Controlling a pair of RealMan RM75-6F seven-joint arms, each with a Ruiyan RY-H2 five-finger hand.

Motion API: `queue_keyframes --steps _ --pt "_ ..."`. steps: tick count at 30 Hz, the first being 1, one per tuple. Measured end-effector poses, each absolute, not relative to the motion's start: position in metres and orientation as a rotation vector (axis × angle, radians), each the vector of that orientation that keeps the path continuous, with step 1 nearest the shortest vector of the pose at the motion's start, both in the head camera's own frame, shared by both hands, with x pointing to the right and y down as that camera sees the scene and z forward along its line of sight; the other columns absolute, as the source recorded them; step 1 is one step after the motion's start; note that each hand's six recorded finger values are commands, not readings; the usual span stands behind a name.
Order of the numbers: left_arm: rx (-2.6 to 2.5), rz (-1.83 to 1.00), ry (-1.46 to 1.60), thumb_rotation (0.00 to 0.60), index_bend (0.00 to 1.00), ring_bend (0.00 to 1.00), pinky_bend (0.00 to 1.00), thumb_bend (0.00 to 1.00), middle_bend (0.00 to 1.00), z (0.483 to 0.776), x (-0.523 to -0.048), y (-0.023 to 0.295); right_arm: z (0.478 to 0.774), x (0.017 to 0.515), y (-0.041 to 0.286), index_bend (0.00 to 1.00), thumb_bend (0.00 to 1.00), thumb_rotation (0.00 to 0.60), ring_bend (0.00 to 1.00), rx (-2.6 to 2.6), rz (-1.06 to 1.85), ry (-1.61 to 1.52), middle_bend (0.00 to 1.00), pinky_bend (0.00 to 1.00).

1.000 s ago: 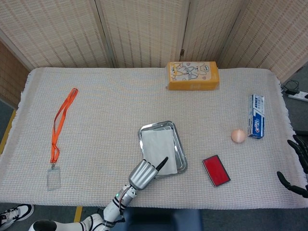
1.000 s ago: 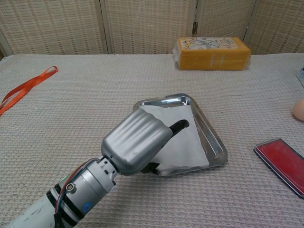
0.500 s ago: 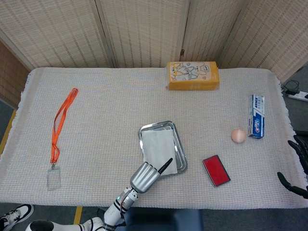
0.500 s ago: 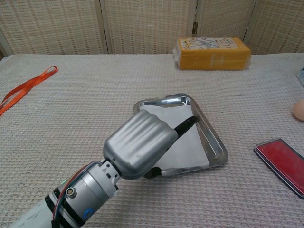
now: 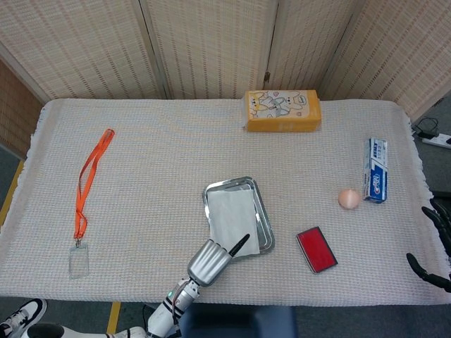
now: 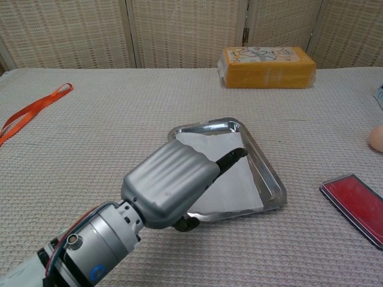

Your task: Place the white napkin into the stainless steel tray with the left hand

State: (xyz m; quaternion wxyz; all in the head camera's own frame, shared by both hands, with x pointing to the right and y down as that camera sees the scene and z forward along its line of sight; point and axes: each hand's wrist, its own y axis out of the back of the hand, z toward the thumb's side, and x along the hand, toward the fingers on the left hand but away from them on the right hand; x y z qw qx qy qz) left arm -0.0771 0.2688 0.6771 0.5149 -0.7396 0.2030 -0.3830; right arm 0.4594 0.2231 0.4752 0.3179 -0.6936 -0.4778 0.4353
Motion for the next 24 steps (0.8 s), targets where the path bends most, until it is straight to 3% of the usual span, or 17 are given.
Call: queue_keyframes --steps 2,11,24 --pt "-1.811 -0.97 0.475 0.6 0.13 1.0 1.0 0.44 1.0 0.679 -0.084 0.268 0.476 0.458 0.223 0.0 0.4 0.6 0.0 -1.824 1.144 -1.254 0.0 0.0" --pt "-1.837 -1.139 0.336 0.6 0.14 1.0 1.0 0.66 1.0 0.685 -0.112 0.27 0.481 0.452 0.223 0.0 0.4 0.6 0.0 -1.834 1.145 -1.232 0.0 0.0" --pt "-1.968 -1.243 0.269 0.6 0.15 1.0 1.0 0.74 1.0 0.69 -0.109 0.282 0.479 0.454 0.223 0.0 0.4 0.6 0.0 -1.836 1.142 -1.243 0.0 0.0"
